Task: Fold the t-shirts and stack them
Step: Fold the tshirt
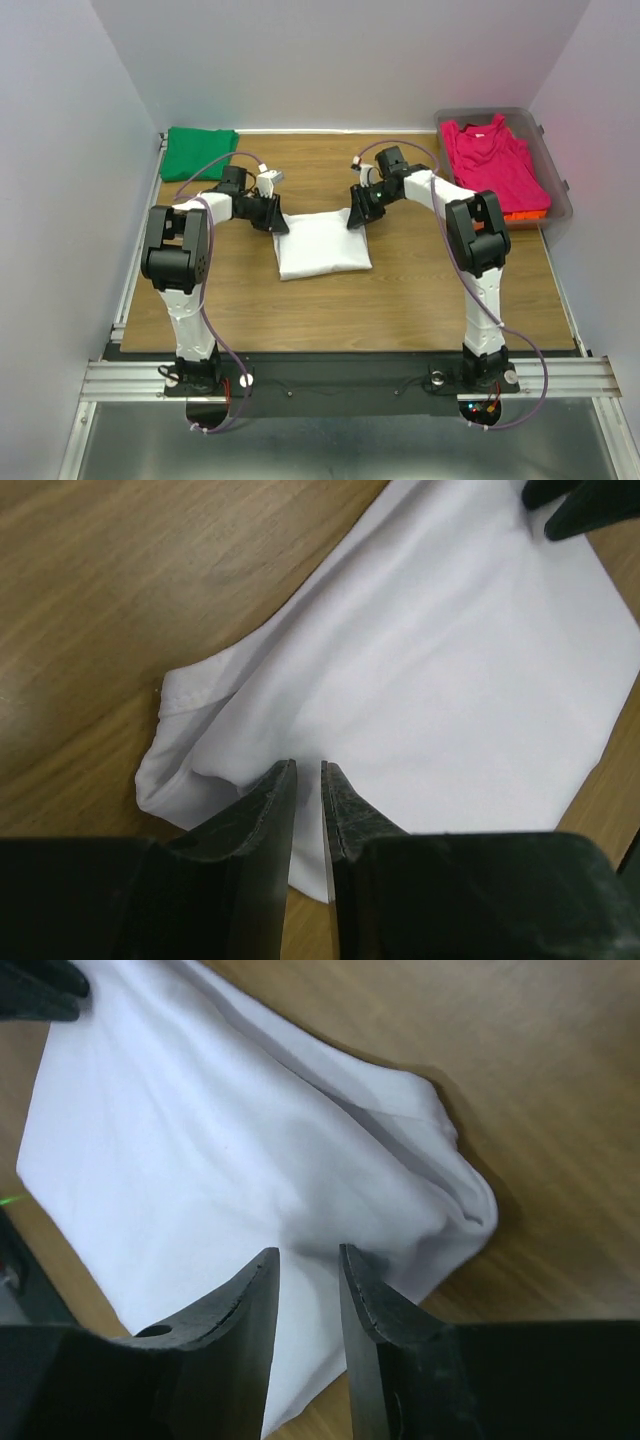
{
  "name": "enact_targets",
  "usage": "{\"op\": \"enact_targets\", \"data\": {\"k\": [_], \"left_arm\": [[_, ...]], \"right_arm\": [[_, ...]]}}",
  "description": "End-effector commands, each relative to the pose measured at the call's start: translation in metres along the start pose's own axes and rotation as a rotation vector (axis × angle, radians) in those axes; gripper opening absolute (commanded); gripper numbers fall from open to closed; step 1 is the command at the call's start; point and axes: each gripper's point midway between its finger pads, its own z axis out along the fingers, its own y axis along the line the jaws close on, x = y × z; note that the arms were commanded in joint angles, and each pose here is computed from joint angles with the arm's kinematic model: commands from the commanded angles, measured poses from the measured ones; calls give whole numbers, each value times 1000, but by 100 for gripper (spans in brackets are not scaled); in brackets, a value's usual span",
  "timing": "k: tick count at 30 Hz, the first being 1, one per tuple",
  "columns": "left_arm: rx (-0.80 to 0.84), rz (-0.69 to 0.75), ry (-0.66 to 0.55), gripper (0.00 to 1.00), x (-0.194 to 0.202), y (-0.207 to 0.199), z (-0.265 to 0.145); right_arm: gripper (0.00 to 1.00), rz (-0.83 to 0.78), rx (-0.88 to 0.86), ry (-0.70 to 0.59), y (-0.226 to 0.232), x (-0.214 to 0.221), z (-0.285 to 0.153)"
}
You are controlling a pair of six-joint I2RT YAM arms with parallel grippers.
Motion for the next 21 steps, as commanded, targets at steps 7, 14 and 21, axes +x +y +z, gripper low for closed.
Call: {"op": "enact_targets", "data": {"k": [7, 14, 21], "left_arm": [[138, 102, -162, 31, -65, -84, -63], [340, -48, -65, 31, 5, -153, -28], [263, -202, 150, 29, 77, -96, 16]], "right_arm": [[41, -129, -186, -166, 98, -38, -72], [41, -32, -331, -15, 125, 23, -34], [37, 76, -286, 98, 70, 61, 13]]}}
